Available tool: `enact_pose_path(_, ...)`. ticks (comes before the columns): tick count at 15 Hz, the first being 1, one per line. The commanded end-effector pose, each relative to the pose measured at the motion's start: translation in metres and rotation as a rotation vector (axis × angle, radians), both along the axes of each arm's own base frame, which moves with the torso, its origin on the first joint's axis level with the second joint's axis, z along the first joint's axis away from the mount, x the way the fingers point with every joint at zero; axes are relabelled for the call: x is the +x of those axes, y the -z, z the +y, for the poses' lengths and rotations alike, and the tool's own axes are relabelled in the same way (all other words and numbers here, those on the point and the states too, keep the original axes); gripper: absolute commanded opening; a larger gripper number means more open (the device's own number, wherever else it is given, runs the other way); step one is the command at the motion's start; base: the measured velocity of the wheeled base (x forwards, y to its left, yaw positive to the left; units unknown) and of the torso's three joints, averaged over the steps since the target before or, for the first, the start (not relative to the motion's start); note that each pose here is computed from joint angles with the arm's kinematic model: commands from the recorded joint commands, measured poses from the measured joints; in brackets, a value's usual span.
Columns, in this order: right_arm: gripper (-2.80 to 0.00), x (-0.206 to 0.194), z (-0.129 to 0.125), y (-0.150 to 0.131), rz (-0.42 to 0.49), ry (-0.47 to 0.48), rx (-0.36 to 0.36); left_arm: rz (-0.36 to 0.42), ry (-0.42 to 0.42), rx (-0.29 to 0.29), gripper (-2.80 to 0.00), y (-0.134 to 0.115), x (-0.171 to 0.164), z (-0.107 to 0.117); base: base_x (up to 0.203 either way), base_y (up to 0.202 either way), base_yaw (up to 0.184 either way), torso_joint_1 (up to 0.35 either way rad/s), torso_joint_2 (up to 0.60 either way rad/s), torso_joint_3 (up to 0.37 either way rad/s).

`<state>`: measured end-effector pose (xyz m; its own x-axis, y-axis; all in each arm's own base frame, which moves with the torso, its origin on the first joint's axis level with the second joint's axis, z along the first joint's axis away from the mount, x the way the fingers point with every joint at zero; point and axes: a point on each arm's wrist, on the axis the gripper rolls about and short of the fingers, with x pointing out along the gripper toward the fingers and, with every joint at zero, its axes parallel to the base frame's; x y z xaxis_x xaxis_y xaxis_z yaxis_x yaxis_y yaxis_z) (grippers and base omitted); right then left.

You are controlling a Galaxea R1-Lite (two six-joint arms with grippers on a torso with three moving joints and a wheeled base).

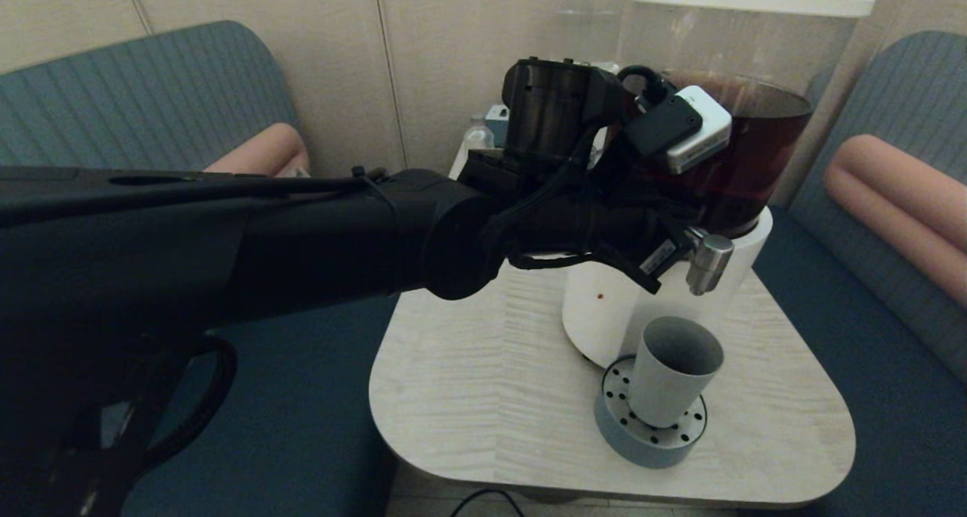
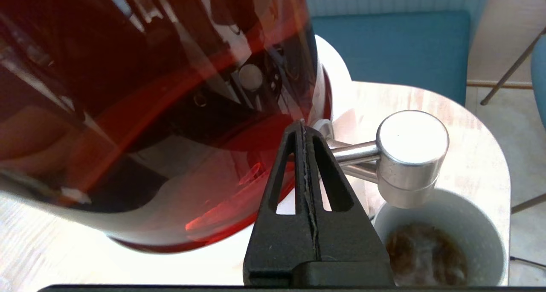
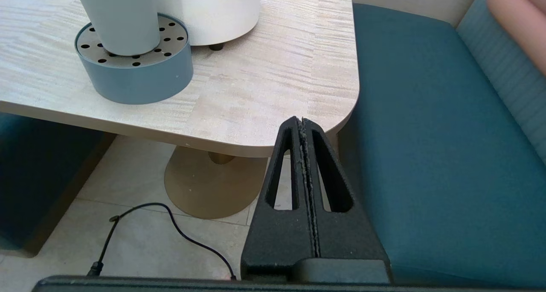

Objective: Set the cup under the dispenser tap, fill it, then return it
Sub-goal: Turn off the faucet

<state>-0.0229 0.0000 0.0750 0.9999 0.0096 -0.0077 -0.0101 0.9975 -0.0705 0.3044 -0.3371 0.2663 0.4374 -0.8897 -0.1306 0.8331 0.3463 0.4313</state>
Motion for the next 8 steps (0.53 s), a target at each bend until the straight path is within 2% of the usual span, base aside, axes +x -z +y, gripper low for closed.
enact_pose_path(1, -2.8, -0.0001, 0.0, 0.0, -0.002, -0.001, -0.001, -0.002, 0.0, 0.0, -2.8, 0.0032, 0.0022, -0.0014, 0.0, 0.0, 0.0, 0.0, 0.0, 0.0)
enact_pose_path(8, -2.8, -0.0001, 0.0, 0.0001, -0.002, 0.0, -0.001, -0.011, 0.0, -0.003, -2.8, 0.0102, 0.0058, -0.0053, 0.0, 0.0, 0.0, 0.0, 0.0, 0.0)
